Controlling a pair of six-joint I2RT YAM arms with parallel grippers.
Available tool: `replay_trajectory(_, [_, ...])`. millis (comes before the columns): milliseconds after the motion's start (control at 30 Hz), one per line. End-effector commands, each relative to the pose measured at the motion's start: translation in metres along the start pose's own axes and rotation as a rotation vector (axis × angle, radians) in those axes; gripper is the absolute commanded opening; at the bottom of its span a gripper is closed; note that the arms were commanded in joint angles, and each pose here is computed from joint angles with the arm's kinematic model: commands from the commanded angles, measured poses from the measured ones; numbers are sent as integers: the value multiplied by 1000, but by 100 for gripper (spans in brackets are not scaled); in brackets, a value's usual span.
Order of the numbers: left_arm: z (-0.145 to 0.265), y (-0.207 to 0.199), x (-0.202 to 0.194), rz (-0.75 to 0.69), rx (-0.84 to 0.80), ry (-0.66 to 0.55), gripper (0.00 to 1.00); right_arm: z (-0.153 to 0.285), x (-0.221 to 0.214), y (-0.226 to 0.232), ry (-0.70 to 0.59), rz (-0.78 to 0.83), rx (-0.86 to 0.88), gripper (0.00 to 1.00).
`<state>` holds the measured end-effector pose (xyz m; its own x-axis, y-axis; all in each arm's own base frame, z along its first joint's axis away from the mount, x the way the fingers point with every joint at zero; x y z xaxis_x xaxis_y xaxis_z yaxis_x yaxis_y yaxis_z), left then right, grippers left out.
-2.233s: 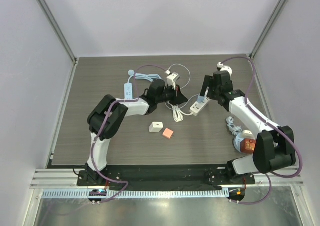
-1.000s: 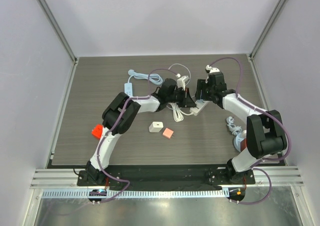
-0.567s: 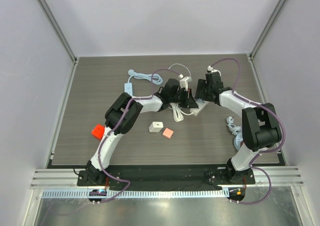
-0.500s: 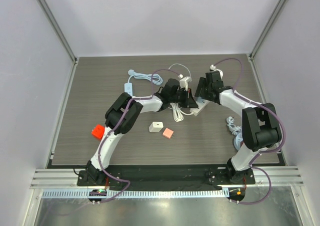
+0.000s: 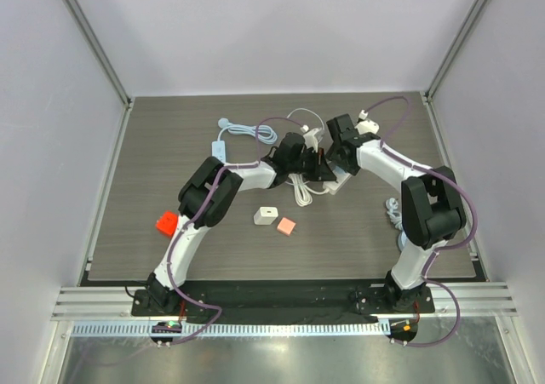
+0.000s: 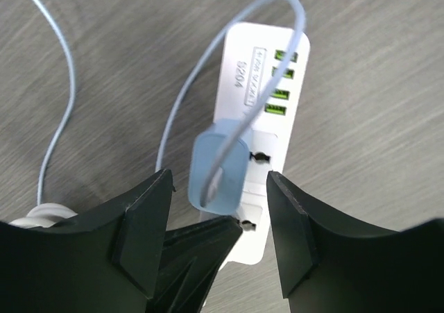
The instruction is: Pull the plug off the socket
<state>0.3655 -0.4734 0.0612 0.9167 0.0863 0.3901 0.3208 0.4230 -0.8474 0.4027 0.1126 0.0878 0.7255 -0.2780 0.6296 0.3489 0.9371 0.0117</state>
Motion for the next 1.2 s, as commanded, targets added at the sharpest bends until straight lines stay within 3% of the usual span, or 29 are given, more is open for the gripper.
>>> replay_trajectory(0, [-2, 6, 0, -7, 39, -22, 0, 5, 2, 1, -13, -81, -60, 63])
replay_trajectory(1033, [-8, 30, -6, -22, 122, 8, 0, -13, 12, 14, -8, 0, -127, 52])
replay_trajectory(1067, [-9, 29, -5, -24, 122, 8, 0, -12, 13, 12, -18, 1, -134, 51])
replay_trajectory(1167, [-11, 29, -5, -20, 122, 9, 0, -9, 15, 9, -27, 0, -140, 34])
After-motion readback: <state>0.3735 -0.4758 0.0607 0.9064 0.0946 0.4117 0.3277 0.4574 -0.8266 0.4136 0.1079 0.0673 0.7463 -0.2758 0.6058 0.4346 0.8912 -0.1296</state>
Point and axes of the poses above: each gripper's point midway between its finger pads, its own z axis back along the fingers, its own y axis along the line the jaws close on, x = y × z, the point moved 1 cm from there along z, back along the fingers, and after that the axes turned 15 degrees about z, right-handed, at the moved point
